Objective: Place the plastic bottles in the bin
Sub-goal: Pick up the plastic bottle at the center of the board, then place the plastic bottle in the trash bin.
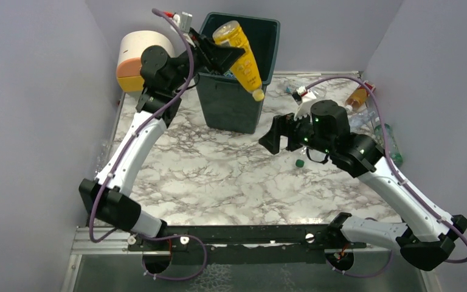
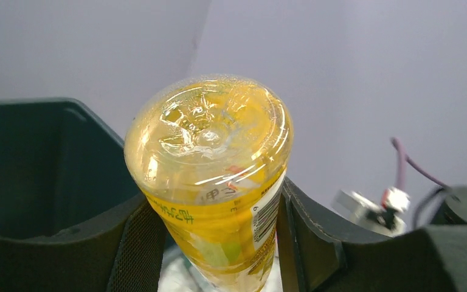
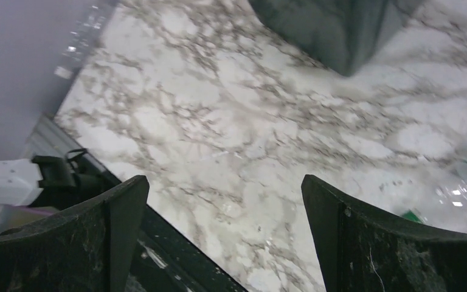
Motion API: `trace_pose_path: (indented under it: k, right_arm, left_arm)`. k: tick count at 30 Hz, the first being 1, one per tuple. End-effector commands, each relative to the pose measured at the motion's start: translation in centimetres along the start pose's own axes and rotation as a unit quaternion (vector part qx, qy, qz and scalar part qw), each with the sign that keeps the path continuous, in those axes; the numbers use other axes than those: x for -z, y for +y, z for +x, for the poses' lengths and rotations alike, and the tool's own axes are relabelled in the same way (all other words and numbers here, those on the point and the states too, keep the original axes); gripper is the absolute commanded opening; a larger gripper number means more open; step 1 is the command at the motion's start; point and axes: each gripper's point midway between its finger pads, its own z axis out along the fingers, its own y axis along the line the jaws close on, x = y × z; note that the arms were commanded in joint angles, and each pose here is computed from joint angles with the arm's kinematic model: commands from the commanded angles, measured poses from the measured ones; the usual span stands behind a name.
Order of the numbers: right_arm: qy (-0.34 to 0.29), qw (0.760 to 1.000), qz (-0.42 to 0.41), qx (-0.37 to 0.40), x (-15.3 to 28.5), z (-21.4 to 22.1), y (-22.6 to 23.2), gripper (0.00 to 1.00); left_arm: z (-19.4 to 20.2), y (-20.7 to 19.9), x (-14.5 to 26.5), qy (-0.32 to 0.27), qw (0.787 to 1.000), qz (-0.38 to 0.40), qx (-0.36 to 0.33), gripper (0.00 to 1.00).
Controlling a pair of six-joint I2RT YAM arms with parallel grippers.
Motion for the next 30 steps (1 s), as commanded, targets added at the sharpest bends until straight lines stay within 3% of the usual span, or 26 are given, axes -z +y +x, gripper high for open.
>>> trace_pose_path:
  k: [1, 5, 11, 25, 30]
  right_arm:
    - [0.054, 0.991, 0.121, -0.015, -0.5, 4.2, -5.0, 0.99]
    - [0.057, 0.988, 0.139, -0.022, -0.2, 5.3, -6.0, 0.99]
    - [0.067, 0.984, 0.164, -0.027, 0.0, 6.6, -7.4, 0.99]
    - [0.073, 0.983, 0.164, -0.037, -0.7, 7.3, -7.9, 0.99]
    - [0.084, 0.975, 0.198, -0.044, -1.3, 8.1, -9.8, 0.99]
  left_arm:
    - [-2.1, 6.2, -2.6, -0.022, 0.996, -0.061, -0.055, 0.46]
    - [-4.7, 11.3, -3.3, -0.059, 0.993, -0.087, -0.049, 0.46]
    - [-4.6, 16.9, -4.6, -0.072, 0.994, -0.087, -0.004, 0.46]
    - [-9.9, 12.4, -4.7, -0.140, 0.987, 0.036, 0.067, 0.47]
    - [-9.7, 14.4, -5.0, -0.158, 0.986, 0.011, 0.058, 0.59]
